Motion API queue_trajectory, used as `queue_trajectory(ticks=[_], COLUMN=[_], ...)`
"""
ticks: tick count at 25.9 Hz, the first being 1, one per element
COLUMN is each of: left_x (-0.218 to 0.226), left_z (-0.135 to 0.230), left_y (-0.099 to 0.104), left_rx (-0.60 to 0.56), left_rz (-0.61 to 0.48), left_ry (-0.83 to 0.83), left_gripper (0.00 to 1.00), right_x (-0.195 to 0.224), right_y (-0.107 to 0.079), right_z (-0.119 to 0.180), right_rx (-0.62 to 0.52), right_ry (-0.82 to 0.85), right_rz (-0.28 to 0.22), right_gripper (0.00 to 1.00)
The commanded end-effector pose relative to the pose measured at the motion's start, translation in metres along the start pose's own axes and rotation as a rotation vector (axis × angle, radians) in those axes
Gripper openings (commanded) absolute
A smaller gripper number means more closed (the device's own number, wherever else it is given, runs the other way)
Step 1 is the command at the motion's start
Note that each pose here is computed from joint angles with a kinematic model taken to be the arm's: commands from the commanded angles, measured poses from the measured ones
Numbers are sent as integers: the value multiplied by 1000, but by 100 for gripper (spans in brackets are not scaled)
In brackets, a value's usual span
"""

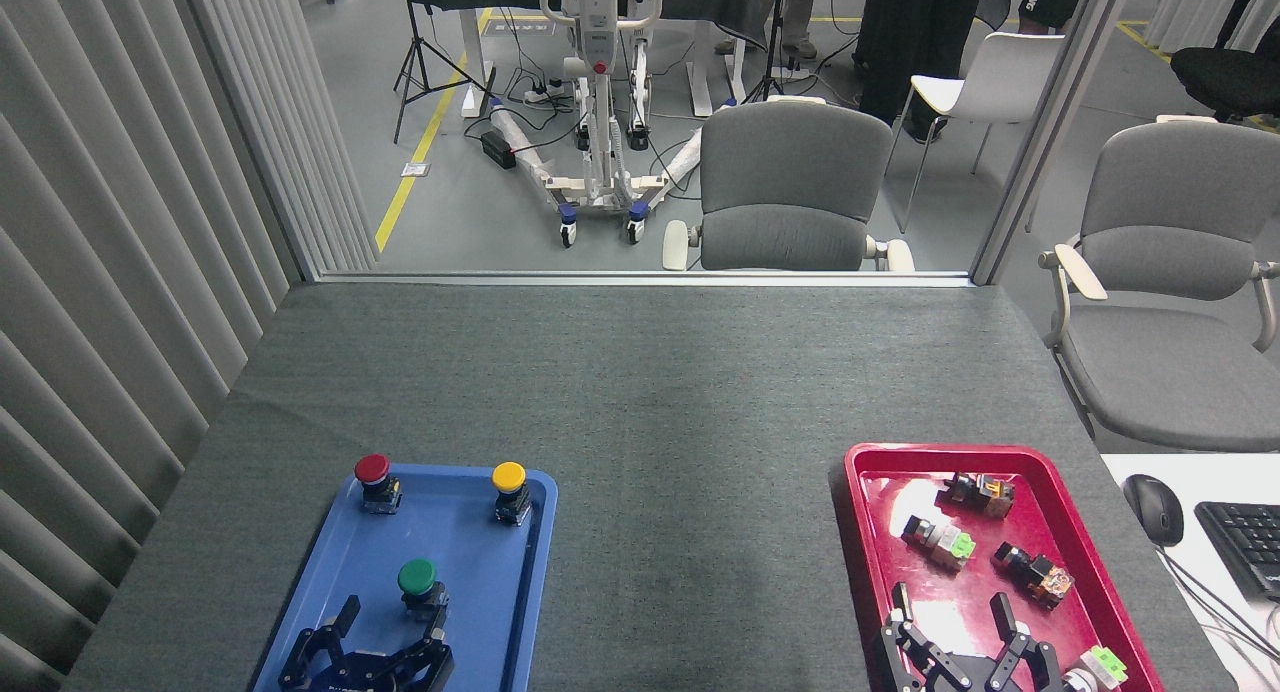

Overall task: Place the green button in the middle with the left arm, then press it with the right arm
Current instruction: 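Close the left gripper around the green button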

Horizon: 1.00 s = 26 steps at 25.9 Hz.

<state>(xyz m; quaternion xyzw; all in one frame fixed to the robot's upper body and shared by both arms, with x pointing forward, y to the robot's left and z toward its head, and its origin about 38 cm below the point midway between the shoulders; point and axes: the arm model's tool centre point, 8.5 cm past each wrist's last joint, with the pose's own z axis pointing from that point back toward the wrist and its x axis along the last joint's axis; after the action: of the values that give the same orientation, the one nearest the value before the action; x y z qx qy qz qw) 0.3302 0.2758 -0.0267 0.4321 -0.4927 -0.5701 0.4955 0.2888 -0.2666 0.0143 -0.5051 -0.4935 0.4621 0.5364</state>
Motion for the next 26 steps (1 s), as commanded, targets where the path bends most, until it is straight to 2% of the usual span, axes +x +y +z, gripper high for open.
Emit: queue_trajectory(ticks=[1,7,9,12,18,19,21,26], left_x=[8,14,14,17,15,15,19,41], left_z=[-8,-17,-20,-29,-27,-26,-23,-29], left_y=[-2,2,-1,-5,-3,-2,0,28], left_rx=[-9,6,-3,-5,64,76,103,192], left_rz=[-3,4,11,21,19,19,34,51], left_ry=[-23,-28,-26,-27,-37,-41,-72,-200], left_gripper=[99,99,95,69,5,0,0,0], right_x=[-3,-2,-1,-2,-3,-3,-4,0], right_y=[-1,0,-1,0,-6,-7,-6,-7], right_z=[0,0,0,1,-4,-4,-3,-3], right_rx=[-6,-5,-10,-7,-19,-21,-18,-23], right_ry=[17,18,16,14,14,10,6,3], right_rz=[8,5,5,8,8,11,13,6], right_gripper=[100,100,100,100,100,100,100,100])
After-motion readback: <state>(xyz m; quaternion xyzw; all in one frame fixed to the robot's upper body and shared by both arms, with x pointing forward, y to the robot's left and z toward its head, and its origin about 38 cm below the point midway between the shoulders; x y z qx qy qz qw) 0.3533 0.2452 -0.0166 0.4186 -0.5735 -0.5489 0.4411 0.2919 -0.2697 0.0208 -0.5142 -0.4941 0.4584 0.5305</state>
